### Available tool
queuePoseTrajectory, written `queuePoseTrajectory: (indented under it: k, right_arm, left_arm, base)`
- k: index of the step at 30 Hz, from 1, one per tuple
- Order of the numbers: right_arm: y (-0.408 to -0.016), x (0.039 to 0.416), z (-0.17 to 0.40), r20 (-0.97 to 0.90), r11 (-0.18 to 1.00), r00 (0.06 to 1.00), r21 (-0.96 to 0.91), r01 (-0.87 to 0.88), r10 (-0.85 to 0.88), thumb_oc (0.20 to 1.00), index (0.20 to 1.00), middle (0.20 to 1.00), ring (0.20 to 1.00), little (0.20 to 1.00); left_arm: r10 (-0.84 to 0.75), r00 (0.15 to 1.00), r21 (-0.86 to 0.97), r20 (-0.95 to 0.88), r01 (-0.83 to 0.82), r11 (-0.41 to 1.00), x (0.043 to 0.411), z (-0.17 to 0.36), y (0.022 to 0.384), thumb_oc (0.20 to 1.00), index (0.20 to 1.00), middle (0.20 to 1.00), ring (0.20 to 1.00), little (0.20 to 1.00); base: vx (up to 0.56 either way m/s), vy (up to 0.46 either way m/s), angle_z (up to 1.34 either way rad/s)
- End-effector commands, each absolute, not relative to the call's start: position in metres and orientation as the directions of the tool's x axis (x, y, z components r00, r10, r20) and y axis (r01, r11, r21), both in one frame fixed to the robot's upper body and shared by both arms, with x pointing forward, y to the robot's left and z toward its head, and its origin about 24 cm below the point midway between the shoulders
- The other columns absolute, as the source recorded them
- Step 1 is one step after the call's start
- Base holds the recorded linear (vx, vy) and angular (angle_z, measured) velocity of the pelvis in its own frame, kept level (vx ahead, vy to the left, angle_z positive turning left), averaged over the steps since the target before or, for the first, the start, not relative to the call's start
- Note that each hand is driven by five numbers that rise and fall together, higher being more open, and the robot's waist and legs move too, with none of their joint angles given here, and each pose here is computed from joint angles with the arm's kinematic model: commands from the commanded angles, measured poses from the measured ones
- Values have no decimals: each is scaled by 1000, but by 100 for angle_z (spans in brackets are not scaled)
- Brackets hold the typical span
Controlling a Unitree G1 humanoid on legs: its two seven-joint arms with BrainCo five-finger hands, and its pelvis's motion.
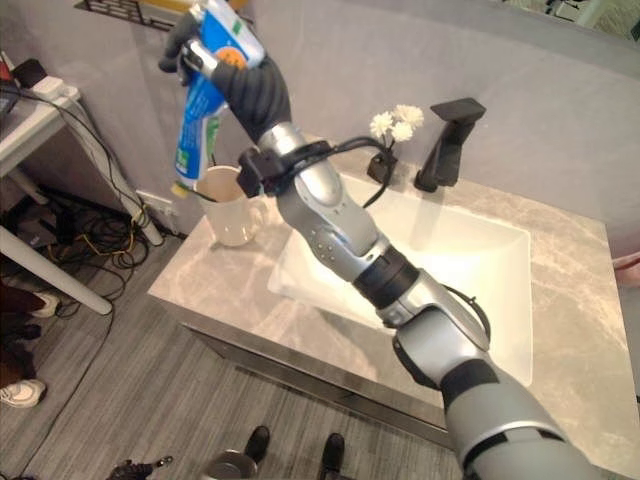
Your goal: Put brush and paste in cup on sink, flatten towel.
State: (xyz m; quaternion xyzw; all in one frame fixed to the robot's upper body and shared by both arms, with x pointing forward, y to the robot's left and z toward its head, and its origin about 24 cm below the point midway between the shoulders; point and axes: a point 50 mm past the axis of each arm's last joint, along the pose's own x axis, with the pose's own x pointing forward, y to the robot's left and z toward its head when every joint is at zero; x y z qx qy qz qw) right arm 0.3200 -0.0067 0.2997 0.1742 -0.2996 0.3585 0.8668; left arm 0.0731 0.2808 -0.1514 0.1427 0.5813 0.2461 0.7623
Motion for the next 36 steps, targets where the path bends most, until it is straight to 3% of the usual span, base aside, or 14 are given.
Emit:
queuePoseTrajectory:
  k: [1, 33, 36]
  right_arm:
    - [-12, 315, 329, 736, 681, 498, 69, -729, 459, 200, 200, 200, 200, 200]
    - [-2, 314, 318, 712, 704, 531, 72, -707, 460, 200, 200, 200, 200, 200]
    - [0, 307, 319, 715, 688, 488, 12, -725, 501, 200, 200, 200, 200, 200]
  left_arm:
    - [575, 187, 560, -796, -129, 818, 72, -145, 299, 1000, 1000, 1000, 1000, 1000]
    - [586, 268, 572, -765, -136, 809, 88, -143, 293, 1000, 1000, 1000, 1000, 1000]
    - [581, 265, 566, -769, -140, 812, 90, -143, 293, 1000, 1000, 1000, 1000, 1000]
  base:
    - [0, 0, 0]
    - [0, 0, 0]
    - [0, 0, 0]
